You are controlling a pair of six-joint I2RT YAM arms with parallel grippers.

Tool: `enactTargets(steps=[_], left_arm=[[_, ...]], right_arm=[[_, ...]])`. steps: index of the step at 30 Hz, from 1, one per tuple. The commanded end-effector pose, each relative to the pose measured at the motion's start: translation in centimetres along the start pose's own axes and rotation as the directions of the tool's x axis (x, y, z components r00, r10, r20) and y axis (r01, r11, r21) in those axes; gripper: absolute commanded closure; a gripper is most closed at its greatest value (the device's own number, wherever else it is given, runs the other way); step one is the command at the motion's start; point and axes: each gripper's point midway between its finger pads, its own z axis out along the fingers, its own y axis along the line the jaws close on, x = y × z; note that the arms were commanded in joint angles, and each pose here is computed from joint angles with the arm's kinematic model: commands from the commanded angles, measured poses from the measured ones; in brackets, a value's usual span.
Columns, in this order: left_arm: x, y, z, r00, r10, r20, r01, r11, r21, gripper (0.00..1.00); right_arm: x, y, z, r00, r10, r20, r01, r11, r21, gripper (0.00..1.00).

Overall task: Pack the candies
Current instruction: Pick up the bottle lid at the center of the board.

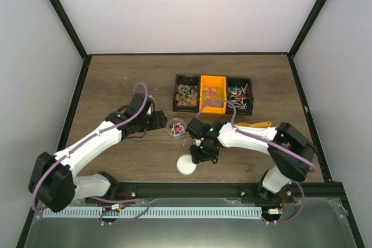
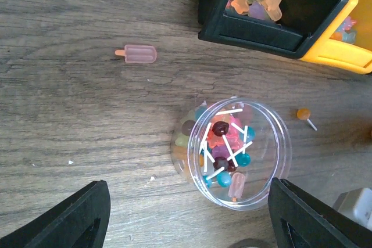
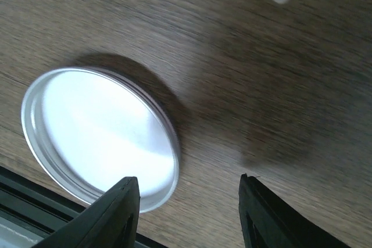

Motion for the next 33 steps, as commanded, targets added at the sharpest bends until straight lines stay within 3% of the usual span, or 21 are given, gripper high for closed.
enactTargets(steps=[1,8,15,28,33], left_arm=[[0.7,0.4,0.5,1.000,-0.011,-0.021,0.011,1.000,-0.005,0.23],[1.1,1.1,0.1,1.000,-0.028,-0.009,0.028,1.000,-0.014,0.23],[1.3,1.4,-0.1,0.999,-0.030,-0.009,0.030,0.999,-0.024,0.23],[0.4,1.0,-0.8,1.000,-0.018,0.011,0.018,1.000,-0.022,0.20],[-0.2,0.6,-1.0,1.000,-0.009,0.016,0.009,1.000,-0.020,0.17]], right_arm=[[-1.2,2.0,0.0,0.998,-0.057,0.025,0.057,0.998,-0.014,0.52],[-0.9,1.0,1.1,0.999,-0.052,0.004,0.052,0.997,0.049,0.58],[-1.1,0.0,1.4,0.999,-0.040,0.003,0.040,0.993,0.108,0.75],[-3.0,3.3,-1.9,0.993,-0.061,0.103,0.062,0.998,-0.010,0.98],[-2.9,3.0,-2.2,0.993,-0.059,0.104,0.060,0.998,-0.010,0.99]])
